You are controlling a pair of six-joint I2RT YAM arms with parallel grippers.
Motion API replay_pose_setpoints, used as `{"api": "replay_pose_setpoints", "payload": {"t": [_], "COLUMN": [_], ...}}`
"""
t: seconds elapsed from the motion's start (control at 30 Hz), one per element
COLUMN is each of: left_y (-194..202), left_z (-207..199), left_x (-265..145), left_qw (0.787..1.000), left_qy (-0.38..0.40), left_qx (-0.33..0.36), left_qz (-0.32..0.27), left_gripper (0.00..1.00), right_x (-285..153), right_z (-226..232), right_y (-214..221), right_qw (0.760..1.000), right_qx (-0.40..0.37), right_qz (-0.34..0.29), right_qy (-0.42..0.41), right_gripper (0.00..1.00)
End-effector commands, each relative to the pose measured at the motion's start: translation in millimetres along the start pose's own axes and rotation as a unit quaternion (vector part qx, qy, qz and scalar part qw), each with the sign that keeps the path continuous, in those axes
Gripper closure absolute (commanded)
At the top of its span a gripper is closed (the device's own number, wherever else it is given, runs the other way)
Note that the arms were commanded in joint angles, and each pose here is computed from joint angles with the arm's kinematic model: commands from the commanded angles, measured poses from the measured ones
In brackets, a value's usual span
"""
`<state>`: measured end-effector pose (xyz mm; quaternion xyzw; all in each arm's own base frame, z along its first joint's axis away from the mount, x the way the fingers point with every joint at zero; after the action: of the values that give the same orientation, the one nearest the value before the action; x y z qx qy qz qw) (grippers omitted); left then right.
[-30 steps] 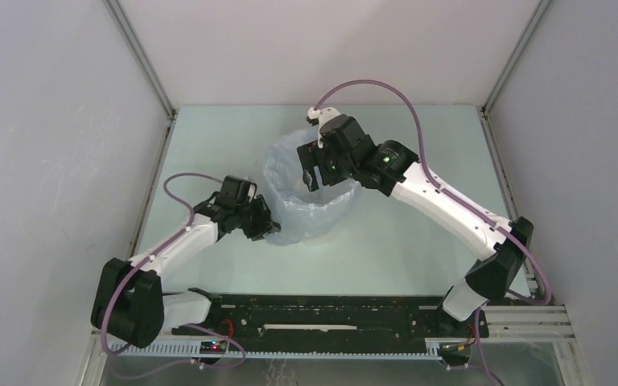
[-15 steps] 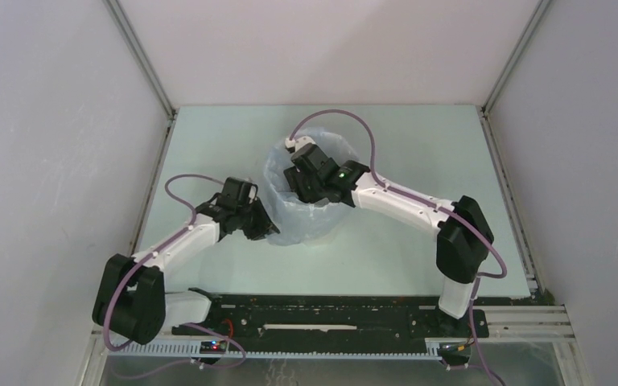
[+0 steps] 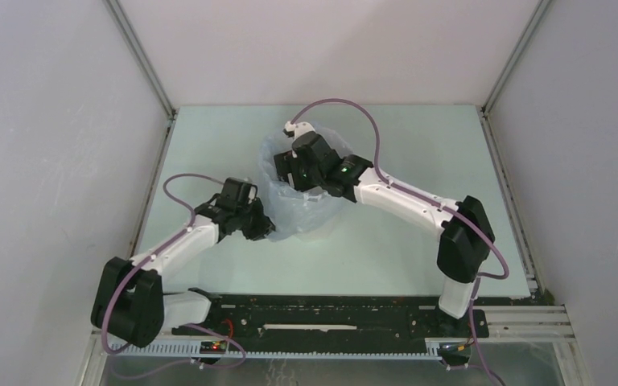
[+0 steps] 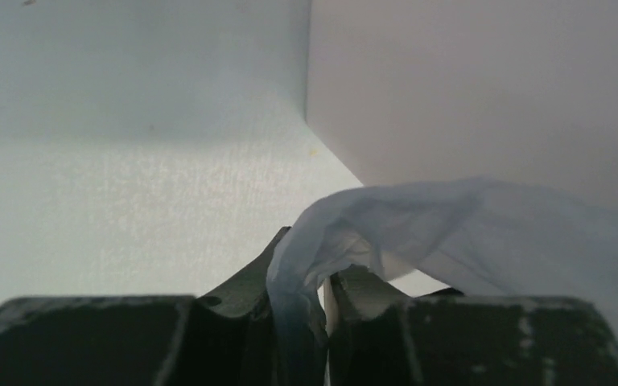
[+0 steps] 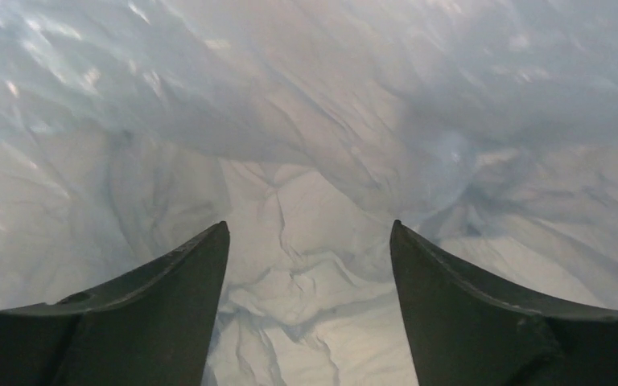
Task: Put the trash bags into the trash bin
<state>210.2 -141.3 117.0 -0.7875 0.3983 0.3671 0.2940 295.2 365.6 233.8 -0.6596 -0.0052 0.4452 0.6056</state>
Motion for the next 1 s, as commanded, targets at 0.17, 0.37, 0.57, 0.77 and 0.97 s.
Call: {"api": "replay_pose_setpoints", "payload": {"t": [0.17, 0.37, 0.57, 0.77, 0.97], "left_y": [-3.0, 1.2, 4.1, -4.6, -19.1], "left_z": [16.3, 15.9, 5.4, -21.7, -50.7], "left_x": [-60.1, -99.9, -134.4, -177.3, -210.7], "left_qw": [0.996, 0.992, 0.986, 0.973, 0.959], "left_qy": [-0.026, -0.016, 0.028, 0.08, 0.121], "left_qx": [0.021, 0.026, 0.022, 0.028, 0.033], "left_qz": [-0.08, -0.125, -0.165, -0.213, -0.253], "left_gripper": [0.39, 0.18, 0.1, 0.07, 0.06], "right_x": [-93.7, -149.5, -207.3, -243.4, -206.6], "right_z": [-16.7, -5.7, -9.0, -21.7, -28.4], "right_y": [-43.8, -73.3, -70.1, 9.3, 83.5], "right_qw": [0.999, 0.999, 0.998, 0.999, 0.997], "right_qx": [-0.037, -0.025, -0.015, -0.015, 0.017], "right_qz": [-0.004, -0.04, -0.049, -0.014, -0.032], "right_qy": [0.016, -0.022, -0.032, -0.051, -0.073], "right_gripper": [0.1, 0.07, 0.06, 0.02, 0.01]}}
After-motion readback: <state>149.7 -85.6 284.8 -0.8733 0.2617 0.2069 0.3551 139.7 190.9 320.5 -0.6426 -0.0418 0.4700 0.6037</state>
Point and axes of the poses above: each gripper's point midway between its finger pads, its own x axis out along the fingers, its own z axis along the line the jaws close on, y = z × x, the point moved 6 cm from there along -x, back along the fingers, and after that the axes turned 8 degrees about -x, right-handed, at the moved point
